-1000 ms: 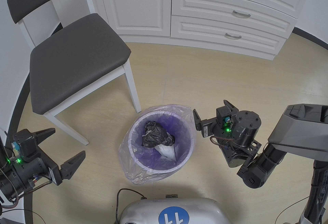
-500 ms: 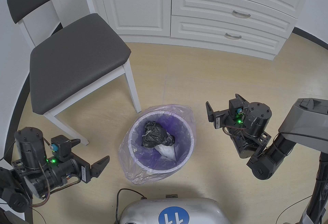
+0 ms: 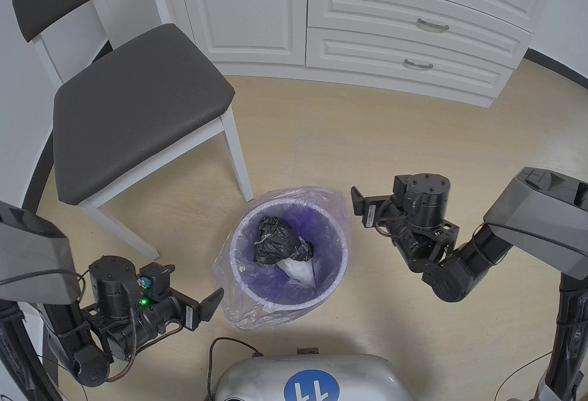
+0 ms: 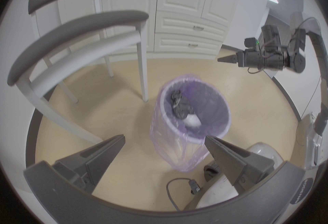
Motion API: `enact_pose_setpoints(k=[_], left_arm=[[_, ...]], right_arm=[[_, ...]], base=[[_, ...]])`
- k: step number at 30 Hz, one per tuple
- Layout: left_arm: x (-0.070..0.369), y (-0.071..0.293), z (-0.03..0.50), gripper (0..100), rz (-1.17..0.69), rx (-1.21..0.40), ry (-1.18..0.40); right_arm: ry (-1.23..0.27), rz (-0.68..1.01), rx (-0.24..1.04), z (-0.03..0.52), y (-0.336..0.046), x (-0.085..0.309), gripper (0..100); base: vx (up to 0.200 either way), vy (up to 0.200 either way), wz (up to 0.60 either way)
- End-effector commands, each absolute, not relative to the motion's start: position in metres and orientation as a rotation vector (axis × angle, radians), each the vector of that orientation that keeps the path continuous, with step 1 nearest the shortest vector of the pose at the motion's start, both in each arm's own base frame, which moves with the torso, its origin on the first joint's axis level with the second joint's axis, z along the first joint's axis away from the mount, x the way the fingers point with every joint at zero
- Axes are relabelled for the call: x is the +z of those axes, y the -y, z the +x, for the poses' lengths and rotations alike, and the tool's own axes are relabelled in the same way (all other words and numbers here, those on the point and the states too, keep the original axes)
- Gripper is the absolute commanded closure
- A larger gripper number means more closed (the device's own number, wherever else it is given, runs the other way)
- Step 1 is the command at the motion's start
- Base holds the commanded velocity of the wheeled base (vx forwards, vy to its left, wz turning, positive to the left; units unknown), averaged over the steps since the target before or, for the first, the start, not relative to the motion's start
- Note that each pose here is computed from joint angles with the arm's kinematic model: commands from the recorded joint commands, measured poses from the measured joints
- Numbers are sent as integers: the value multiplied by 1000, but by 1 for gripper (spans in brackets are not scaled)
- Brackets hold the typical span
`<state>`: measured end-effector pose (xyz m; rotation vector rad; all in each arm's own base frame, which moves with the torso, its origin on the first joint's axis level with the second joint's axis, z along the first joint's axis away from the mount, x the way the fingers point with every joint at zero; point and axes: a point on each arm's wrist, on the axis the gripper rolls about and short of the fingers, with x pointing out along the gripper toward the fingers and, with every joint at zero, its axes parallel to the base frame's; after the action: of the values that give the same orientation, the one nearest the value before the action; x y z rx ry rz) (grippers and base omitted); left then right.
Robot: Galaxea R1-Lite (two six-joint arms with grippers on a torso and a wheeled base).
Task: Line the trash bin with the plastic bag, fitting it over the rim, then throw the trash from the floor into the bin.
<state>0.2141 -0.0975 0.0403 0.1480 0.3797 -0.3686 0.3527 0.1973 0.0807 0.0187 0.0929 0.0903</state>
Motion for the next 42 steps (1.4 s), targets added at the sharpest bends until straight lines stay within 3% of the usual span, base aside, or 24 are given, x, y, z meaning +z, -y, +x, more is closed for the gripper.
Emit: enact_pose_setpoints(k=[1,21,29,42], left_arm=[[-8,102,225,0,169,-351,-555],[-62,111,280,0,81,-273,-564],[-82,116,302,0,52,-138,-525],[-74,116,303,0,43,-134,-504]], right_arm=[[-259,224,128,382,-234,63,0],[-276,294,110,418,-228,39,0],[-252,343,104,423,-228,44,0],[-304,338,125,425,-228,27,0]], base=[[0,0,0],[0,0,0],[0,0,0],[0,0,0]])
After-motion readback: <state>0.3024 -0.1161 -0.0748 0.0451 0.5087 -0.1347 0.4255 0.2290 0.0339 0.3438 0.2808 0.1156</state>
